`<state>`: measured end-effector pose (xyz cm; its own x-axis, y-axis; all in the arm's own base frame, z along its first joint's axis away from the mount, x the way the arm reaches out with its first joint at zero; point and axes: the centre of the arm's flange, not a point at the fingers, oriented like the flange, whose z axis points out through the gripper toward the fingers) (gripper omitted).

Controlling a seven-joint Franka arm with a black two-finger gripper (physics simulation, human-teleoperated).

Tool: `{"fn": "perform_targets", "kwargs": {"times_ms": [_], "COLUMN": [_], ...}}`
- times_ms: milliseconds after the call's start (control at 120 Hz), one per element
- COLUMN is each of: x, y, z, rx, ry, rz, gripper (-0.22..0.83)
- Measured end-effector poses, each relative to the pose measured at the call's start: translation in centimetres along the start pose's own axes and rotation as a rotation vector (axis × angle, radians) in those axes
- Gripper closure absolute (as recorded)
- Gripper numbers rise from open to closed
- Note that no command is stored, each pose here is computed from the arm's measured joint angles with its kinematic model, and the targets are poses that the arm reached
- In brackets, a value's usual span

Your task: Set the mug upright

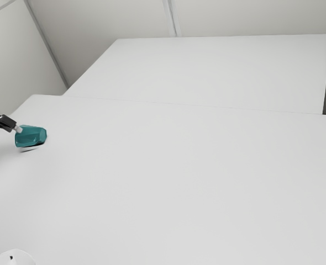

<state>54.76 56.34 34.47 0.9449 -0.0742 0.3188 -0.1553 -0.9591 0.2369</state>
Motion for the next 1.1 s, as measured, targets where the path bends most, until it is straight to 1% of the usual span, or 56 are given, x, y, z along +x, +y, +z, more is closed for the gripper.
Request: {"fn": "perform_targets", "kwargs": {"times_ms": [342, 575, 642, 725, 958, 1100], "x": [-0.1, -0.3, -0.6, -0.7, -1.4, -1.2], "y": [-0.9, -1.1, -1.3, -1.4, -1.7, -1.4], "z": [1.4, 2.8, 3.2, 3.4, 2.9, 2.9], "rx": [-0.031, -0.086, -0.104, -0.12, -0.154, -0.183], "ry": [0.061, 0.118, 0.134, 0.149, 0.185, 0.206], "rz": [0.009, -0.02, -0.035, -0.048, -0.082, -0.094], "gripper": [0.0, 0.0, 0.02, 0.09, 0.41, 0.54]}}
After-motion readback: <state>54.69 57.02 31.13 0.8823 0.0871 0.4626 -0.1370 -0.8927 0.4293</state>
